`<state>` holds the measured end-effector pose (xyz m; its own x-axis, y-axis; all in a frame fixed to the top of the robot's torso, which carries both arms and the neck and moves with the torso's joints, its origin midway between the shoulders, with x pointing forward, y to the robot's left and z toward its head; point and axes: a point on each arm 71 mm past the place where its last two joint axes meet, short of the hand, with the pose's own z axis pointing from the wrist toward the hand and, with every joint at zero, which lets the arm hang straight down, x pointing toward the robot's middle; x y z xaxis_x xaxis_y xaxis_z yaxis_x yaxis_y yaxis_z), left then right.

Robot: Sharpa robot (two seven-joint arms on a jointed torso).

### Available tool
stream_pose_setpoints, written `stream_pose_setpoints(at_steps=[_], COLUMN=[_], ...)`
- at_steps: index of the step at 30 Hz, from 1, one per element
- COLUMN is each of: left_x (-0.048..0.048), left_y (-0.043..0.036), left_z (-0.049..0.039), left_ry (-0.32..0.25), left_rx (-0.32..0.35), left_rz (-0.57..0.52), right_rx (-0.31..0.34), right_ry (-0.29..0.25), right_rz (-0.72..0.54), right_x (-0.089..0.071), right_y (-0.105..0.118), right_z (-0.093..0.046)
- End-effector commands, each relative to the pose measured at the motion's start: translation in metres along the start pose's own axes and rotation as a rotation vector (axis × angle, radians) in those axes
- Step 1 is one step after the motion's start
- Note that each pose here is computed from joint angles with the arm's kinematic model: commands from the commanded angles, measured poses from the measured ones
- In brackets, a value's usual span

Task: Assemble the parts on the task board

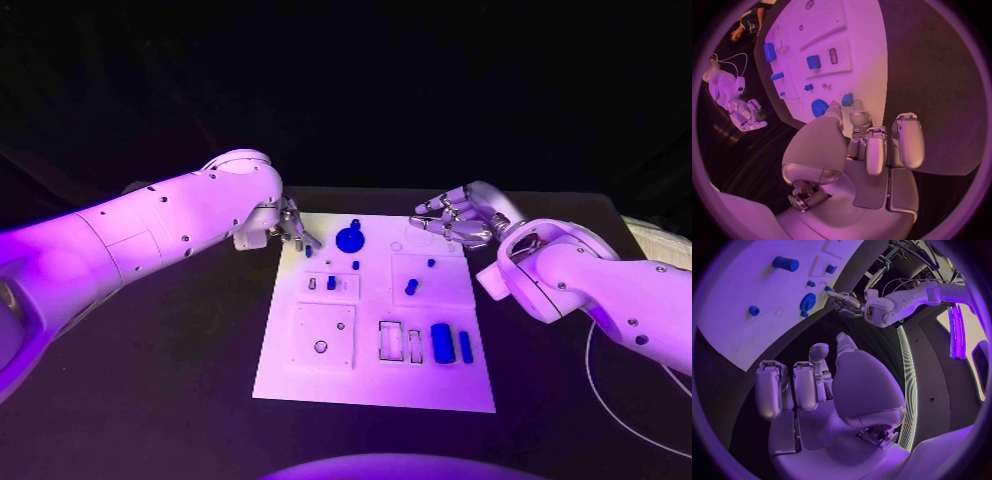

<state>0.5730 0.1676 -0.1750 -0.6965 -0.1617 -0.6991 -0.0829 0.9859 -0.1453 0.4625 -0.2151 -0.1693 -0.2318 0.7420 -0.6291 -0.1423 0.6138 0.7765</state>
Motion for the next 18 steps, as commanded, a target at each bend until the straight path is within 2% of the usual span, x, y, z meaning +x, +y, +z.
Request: stream_pose_setpoints(at_steps=[1,18], left_x=[0.0021,0.0043], left_y=[-0.0018,-0.0049], left_z=[-0.0001,-0.0010], left_ry=[0.021,0.038], left_rx=[0.009,0.020], left_rz=[0.008,0.007], right_rx=[-0.006,-0.004], right_ry=[0.013,0.018], right_rz=[-0.002,-0.002], right_x=[0.0022,0.0038], right_y=[0.0004,-0.0002], right_z=[0.0001,0.0003])
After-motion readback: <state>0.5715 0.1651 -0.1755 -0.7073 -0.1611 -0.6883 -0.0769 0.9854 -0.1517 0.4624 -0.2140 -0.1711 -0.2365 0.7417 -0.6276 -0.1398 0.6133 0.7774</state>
